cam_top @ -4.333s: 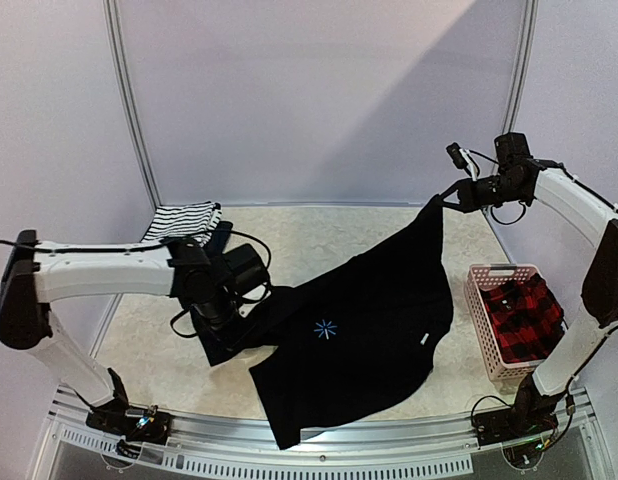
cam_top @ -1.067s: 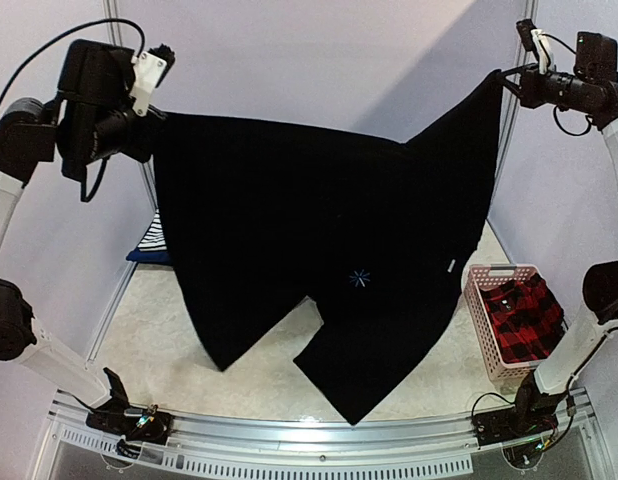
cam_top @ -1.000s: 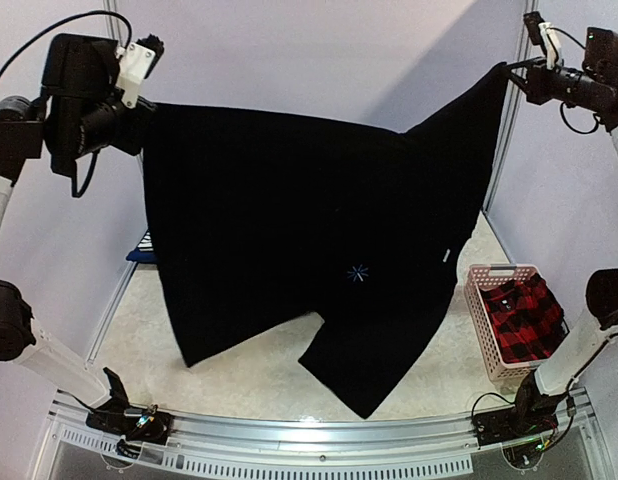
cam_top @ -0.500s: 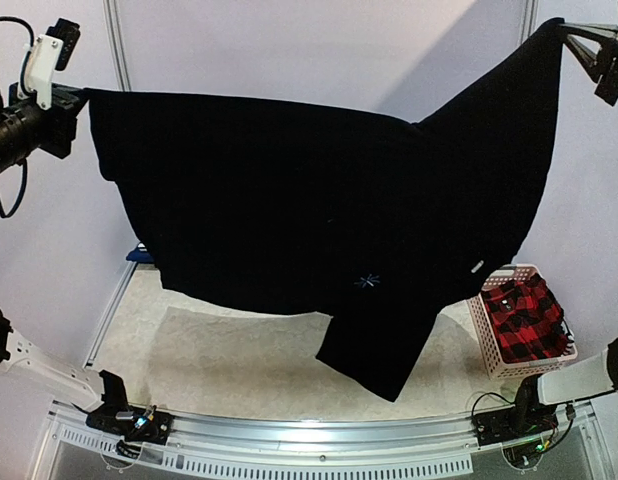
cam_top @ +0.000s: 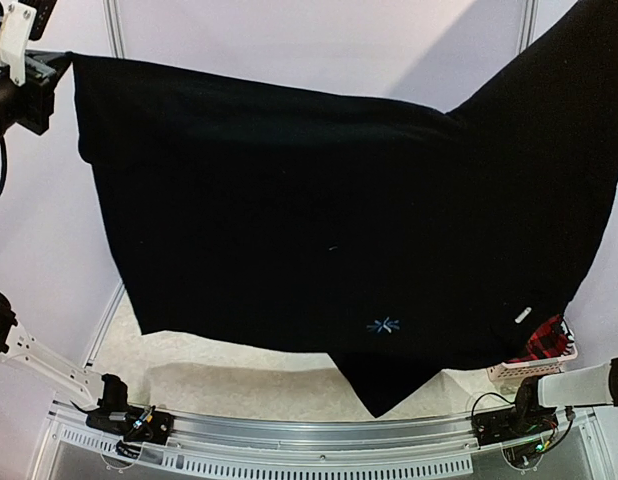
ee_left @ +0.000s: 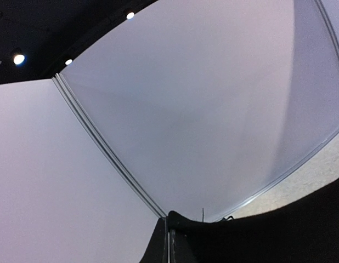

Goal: Fold and stack the mixed laundry pile
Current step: Flatten out the crumpled T-shirt at the center of the board.

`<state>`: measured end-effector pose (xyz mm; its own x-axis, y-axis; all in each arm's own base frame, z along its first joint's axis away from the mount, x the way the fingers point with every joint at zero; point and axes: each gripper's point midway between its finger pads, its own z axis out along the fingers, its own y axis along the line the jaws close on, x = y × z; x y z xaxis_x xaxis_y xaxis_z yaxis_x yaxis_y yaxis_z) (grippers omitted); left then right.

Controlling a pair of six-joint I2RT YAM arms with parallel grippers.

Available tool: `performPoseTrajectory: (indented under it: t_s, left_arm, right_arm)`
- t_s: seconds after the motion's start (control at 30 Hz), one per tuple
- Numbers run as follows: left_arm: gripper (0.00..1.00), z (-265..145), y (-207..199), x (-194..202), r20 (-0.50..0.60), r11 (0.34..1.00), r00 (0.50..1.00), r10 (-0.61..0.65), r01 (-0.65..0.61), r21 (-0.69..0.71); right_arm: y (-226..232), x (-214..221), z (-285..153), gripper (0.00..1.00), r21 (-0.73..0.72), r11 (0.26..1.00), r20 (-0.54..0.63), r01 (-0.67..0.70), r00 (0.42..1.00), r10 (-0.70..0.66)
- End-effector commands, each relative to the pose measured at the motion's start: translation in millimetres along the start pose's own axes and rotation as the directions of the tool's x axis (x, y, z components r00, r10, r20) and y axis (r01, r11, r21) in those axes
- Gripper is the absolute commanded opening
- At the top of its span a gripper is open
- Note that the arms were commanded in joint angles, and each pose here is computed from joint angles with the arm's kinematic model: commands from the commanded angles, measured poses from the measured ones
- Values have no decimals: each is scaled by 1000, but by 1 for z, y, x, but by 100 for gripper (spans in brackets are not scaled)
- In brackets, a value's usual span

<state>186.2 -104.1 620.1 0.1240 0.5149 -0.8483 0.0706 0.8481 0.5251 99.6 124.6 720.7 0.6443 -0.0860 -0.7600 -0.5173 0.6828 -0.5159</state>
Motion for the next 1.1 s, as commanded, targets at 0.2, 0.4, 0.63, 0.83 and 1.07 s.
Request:
performPoseTrajectory:
  t_s: [0.2,0.4,0.63,0.83,1.07]
  left_arm:
    - [0,14,-4,7,-75,984,991,109,-119,-131]
    - [0,51,-41,65,-240,985,963,119,-145,-94]
    - [0,111,-65,128,-418,1000,908,11,-22,-22]
    - [0,146,-64,137,-453,998,889,-58,55,-20]
    - [0,116,-25,84,-299,985,939,-171,163,-51]
  right_arm:
    - [-58,118,44,0,78,991,-181,-113,975,126]
    - [-79,202,58,0,132,975,-293,-179,933,210]
    - [-98,283,61,0,215,961,-401,-171,882,247]
    - [-117,314,69,0,263,950,-435,-168,858,272]
    - [-122,234,79,0,230,959,-317,-163,919,233]
